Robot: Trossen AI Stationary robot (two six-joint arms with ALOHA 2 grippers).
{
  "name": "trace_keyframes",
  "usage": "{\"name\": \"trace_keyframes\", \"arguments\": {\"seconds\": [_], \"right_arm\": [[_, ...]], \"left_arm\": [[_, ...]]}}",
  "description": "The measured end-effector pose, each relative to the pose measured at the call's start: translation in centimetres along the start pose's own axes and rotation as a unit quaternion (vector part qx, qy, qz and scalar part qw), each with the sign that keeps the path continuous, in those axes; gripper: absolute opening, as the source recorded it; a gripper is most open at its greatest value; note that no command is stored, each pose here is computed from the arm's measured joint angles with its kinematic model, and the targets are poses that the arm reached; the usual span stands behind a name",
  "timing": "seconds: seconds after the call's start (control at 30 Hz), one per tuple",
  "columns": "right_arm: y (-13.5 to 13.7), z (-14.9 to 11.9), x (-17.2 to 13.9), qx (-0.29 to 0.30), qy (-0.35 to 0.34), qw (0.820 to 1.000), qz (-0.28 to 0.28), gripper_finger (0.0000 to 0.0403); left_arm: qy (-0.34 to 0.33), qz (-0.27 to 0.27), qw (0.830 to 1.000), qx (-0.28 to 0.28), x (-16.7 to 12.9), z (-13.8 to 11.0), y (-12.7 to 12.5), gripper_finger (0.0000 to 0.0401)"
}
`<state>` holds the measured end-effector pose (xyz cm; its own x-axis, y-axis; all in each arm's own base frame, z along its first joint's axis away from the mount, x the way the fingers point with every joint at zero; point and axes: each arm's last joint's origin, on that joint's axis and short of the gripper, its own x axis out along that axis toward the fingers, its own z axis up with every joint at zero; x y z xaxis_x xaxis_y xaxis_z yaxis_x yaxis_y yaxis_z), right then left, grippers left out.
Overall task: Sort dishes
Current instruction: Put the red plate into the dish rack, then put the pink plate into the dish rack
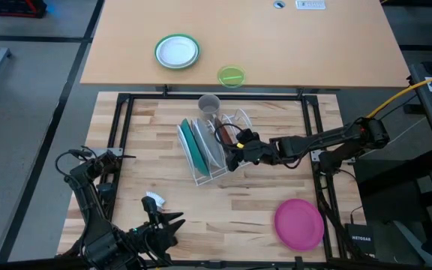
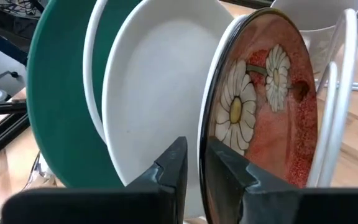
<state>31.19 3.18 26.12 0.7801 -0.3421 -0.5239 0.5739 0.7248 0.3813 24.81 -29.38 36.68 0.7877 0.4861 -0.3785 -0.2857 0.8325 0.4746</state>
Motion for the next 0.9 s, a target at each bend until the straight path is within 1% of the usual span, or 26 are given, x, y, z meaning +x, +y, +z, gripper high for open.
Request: {"name": "trace_keyframes", "arguments": {"seconds": [0.13,0.3,0.57,0.63,0.7,0.8,0.87,0.9], "right_arm": [[0.1,0.0,-0.1,-0.003,0.019,1.0,0.024,0.006],[0.4,0.3,-0.8,-0.075,0.036,0.994,0.067,0.006],[0.4,1.4,-2.4,-0.073,0.015,0.993,0.089,0.006],[0.7,1.4,-3.0,-0.089,0.018,0.99,0.107,0.006],[1.0,1.3,-3.8,-0.13,0.019,0.983,0.132,0.006],[1.9,1.0,-5.7,-0.208,0.015,0.96,0.188,0.006],[2.6,0.5,-7.2,-0.24,0.016,0.943,0.23,0.006],[3.0,0.2,-7.9,-0.246,0.018,0.937,0.248,0.006]], "left_arm": [[0.0,0.0,1.0,0.0,0.0,0.0,0.0,0.0084],[0.0,0.0,1.0,0.009,0.0,0.0,0.0,0.0084],[0.0,0.0,1.0,0.009,0.0,0.0,0.0,0.0084],[0.0,0.0,1.0,0.008,0.0,0.0,0.0,0.0084],[0.0,0.0,1.0,0.008,0.0,0.0,0.0,0.0084],[0.0,0.0,1.0,0.008,0.0,0.0,0.0,0.0084],[0.0,0.0,1.0,0.008,0.0,0.0,0.0,0.0084],[0.0,0.0,1.0,0.008,0.0,0.0,0.0,0.0084]]}}
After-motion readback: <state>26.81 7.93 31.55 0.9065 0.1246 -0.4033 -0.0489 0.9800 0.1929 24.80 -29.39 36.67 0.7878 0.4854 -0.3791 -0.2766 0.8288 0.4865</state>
